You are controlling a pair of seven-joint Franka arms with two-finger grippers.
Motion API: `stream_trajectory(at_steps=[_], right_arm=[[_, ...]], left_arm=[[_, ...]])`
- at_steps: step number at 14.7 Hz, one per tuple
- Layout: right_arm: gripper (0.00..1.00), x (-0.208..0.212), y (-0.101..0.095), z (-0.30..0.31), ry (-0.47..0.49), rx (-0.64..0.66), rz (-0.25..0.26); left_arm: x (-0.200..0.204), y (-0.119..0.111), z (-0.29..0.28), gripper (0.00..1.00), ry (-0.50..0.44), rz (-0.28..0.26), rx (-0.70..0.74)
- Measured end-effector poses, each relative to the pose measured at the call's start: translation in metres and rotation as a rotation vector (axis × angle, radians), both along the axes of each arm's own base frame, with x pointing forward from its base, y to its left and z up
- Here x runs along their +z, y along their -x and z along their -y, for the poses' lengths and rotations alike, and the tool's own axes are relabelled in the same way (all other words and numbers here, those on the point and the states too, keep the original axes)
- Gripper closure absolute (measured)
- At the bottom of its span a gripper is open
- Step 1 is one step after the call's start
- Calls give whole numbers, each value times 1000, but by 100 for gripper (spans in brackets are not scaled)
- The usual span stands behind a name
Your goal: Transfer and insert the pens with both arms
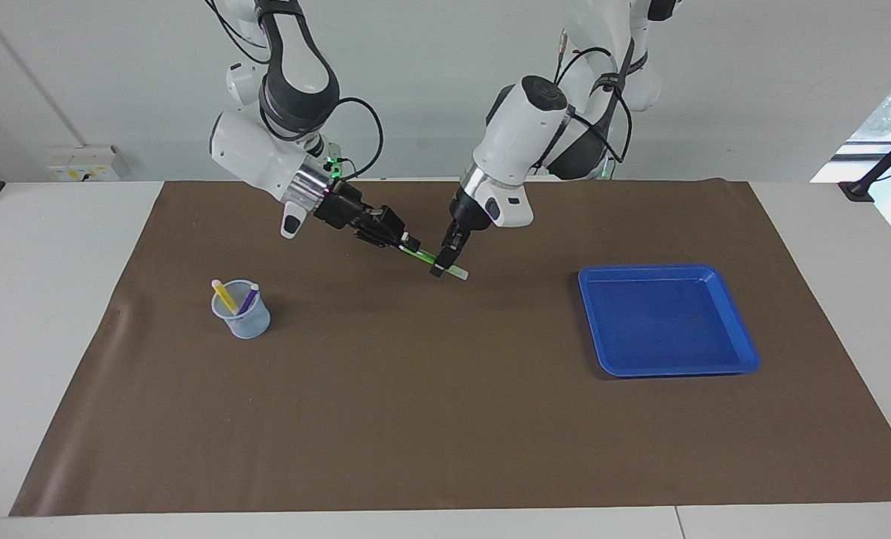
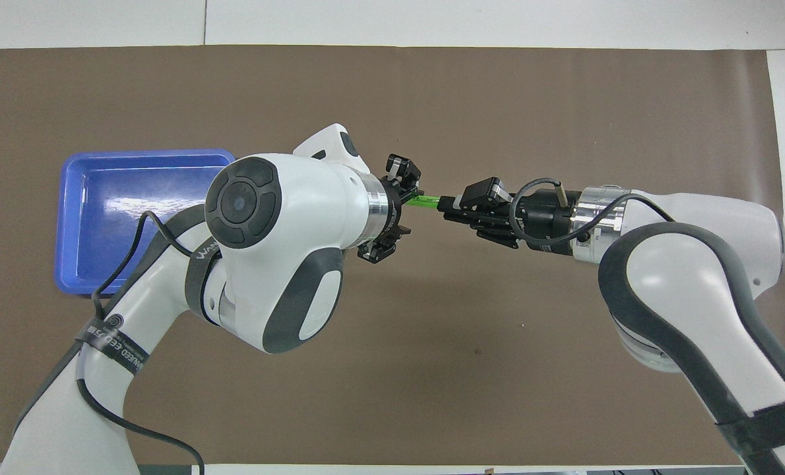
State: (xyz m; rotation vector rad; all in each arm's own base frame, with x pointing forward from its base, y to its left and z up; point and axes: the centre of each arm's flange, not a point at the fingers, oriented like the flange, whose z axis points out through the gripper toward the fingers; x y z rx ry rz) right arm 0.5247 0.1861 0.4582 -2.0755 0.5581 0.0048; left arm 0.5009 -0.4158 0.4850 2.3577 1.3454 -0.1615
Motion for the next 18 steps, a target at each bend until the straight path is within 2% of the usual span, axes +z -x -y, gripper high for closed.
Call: stream_trajectory(at_steps=[1, 3, 5, 7, 10, 12, 15, 18], right_arm=[[80, 5, -2, 4, 24, 40, 11], [80, 26, -12, 29, 137, 178, 38], [80, 54, -22, 72, 286, 300, 43], [80, 74, -25, 113, 449, 433, 61], [80, 71, -27, 164, 726, 699, 146], [80, 62, -31, 184, 873, 849, 181], [80, 52, -36, 199, 964, 957, 220], [80, 44, -37, 216, 1001, 1013, 249]], left_arm=[[-2, -1, -5, 24, -21, 3, -59], [-3, -9, -26, 1, -58, 8, -165], [-2, -20, -56, 0, -87, 11, -260], [-5, -29, -88, 0, -126, 40, -364], [-14, -36, -142, 0, -191, 68, -516], [-17, -42, -182, 0, -232, 78, -618], [-8, -49, -244, 0, -261, 94, -770], [7, -47, -308, 0, -282, 91, -907]])
